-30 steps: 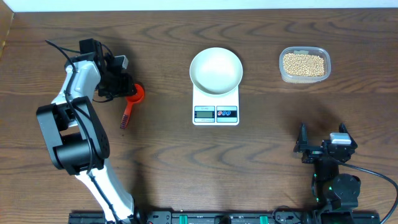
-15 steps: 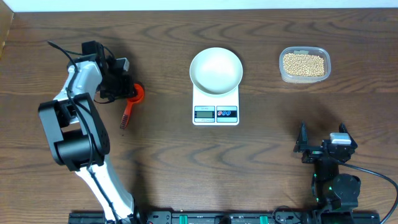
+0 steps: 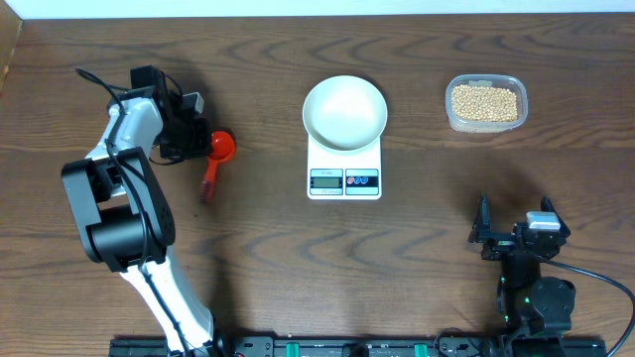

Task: Scoop item into bowl and weigh 50g on scale
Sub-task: 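Lift the red scoop up and toward the back with the left gripper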

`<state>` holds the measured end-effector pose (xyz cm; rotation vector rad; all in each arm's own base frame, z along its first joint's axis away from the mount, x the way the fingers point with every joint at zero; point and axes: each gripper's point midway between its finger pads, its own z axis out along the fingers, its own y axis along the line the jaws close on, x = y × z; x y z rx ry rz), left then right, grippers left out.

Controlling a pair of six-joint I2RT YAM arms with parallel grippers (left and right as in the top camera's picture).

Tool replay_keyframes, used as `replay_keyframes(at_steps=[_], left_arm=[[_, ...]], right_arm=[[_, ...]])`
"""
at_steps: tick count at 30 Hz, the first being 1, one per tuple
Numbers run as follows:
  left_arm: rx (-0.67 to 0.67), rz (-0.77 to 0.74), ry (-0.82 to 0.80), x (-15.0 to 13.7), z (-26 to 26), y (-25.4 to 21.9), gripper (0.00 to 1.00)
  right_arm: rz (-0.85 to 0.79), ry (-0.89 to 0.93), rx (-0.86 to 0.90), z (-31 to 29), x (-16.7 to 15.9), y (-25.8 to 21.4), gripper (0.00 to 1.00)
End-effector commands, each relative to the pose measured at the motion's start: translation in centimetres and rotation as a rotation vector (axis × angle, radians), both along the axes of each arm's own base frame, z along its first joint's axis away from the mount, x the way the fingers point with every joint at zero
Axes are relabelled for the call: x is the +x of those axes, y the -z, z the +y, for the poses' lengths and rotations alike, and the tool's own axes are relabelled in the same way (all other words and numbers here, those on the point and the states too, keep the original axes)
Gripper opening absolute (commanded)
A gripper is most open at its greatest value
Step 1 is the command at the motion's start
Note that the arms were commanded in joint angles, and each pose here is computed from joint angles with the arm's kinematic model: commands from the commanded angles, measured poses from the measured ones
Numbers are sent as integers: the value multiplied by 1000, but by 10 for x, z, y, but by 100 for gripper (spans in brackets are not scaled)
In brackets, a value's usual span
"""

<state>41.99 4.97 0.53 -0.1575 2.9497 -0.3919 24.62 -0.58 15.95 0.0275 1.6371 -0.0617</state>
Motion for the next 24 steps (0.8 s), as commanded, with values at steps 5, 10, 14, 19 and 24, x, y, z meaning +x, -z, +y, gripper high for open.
replay_keyframes(at_steps=[5,10,14,19,24], left_arm=[[-38,17,-176,9,7,-6,7],[-66,-23,-324,25,10,-34,7],[-165,-86,-438,40,2,-74,7],[-375,-217,-613,66,-11,-146,7],[-573,-316,-871,83,-9,-214,7]], right_arm=[[-2,7,-16,-1,0,0,99],[-2,7,-16,-1,0,0,99],[-2,7,-16,-1,0,0,99],[-2,7,-16,-1,0,0,99],[-2,7,-16,-1,0,0,99]])
